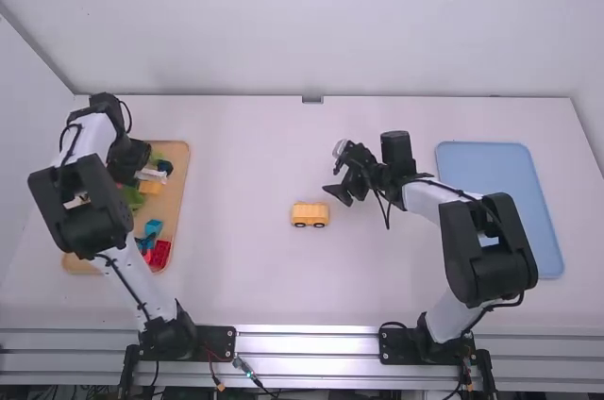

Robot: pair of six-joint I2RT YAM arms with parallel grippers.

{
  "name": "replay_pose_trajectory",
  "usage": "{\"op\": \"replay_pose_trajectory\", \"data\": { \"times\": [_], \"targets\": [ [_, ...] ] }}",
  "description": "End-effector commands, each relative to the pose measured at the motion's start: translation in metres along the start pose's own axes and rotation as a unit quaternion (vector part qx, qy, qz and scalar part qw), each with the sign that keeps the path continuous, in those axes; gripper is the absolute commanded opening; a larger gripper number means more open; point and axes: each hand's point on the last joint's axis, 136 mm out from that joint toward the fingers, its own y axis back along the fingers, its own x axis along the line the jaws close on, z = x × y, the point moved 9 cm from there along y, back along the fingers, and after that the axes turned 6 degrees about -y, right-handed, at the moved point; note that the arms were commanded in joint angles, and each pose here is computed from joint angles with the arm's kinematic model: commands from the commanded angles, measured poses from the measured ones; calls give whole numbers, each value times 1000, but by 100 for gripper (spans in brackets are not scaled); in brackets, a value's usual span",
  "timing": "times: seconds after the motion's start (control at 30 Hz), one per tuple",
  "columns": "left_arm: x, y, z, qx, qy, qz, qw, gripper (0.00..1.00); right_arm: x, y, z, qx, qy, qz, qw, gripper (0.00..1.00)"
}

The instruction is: Assemble lego blocks to make yellow taxi

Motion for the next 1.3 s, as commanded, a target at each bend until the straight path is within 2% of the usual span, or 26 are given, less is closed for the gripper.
{"op": "replay_pose_trajectory", "data": {
  "times": [0.0, 0.17, 0.5, 0.8, 0.93, 1.13, 1.27],
  "targets": [
    [6, -13, -6, 3, -6, 21, 1000, 70, -2, 5, 13, -14, 10, -5, 1000, 99],
    [6, -23, -9, 4, -30, 9, 1000, 72, -2, 5, 13, -14, 10, -5, 1000, 99],
    [8, -43, -14, -1, -28, -6, 1000, 69, -2, 5, 13, -14, 10, -6, 1000, 99],
    [9, -55, -17, -11, -39, -20, 999, 62, -2, 5, 12, -13, 10, -7, 1000, 99],
    [3, -49, -12, -18, -51, -35, 998, 65, -2, 5, 12, -13, 10, -7, 1000, 99],
    [-5, -18, -2, -6, -57, -29, 998, 71, -2, 5, 12, -13, 10, -7, 1000, 99],
    [-5, -3, -1, 4, -59, -16, 998, 70, -2, 5, 12, -13, 10, -7, 1000, 99]
  ]
}}
